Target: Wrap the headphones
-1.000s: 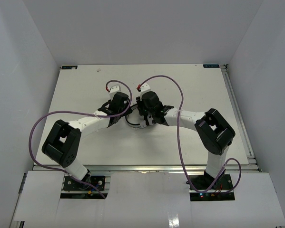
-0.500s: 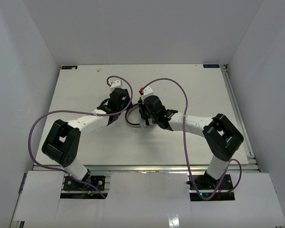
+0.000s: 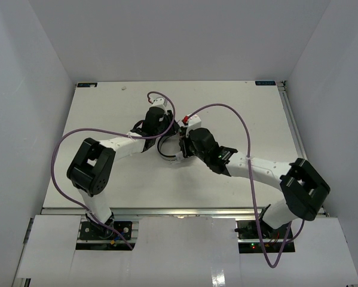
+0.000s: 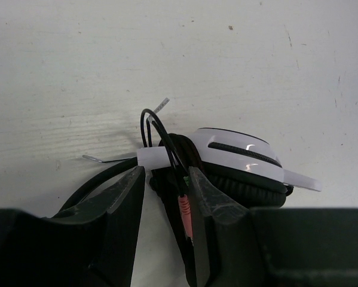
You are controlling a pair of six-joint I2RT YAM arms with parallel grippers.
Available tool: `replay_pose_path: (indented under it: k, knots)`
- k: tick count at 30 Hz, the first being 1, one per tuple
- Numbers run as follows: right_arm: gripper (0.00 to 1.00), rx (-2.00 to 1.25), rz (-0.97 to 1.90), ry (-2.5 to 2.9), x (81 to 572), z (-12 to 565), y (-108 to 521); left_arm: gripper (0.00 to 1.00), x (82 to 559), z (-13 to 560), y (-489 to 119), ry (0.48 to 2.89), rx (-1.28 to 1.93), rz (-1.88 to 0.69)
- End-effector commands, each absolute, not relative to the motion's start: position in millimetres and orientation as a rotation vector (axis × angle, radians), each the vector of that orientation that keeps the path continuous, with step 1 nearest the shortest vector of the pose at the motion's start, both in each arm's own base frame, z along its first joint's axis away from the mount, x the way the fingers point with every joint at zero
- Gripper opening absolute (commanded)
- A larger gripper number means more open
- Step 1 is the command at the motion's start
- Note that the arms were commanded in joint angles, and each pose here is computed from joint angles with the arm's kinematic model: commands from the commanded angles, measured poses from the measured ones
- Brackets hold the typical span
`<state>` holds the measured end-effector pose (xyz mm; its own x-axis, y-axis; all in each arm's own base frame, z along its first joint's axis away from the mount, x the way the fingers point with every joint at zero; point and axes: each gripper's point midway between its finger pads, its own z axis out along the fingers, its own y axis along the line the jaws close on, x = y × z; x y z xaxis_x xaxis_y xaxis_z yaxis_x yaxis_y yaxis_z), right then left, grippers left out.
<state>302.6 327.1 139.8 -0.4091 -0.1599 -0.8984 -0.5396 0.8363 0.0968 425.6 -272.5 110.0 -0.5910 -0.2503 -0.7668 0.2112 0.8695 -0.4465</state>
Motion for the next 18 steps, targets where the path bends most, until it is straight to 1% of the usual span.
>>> replay_pose_path:
  k: [1,8,13,17,18]
  knots:
    - [0.34,-0.455,0.505,1.871,298,185,322,0.45,428,136,-278,2.052,-0.021,-0.69]
    - [0.35,-0.429,0.498,1.837,290,209,305,0.46,425,163,-268,1.997,-0.037,-0.666]
    - [0.36,-0.415,0.485,1.83,289,220,298,0.5,423,181,-258,1.978,-0.062,-0.632]
    - [0.43,-0.417,0.474,1.858,289,225,298,0.51,419,202,-252,1.952,-0.07,-0.624]
    - [0.51,-0.419,0.474,1.868,288,225,297,0.52,416,212,-251,1.939,-0.059,-0.628]
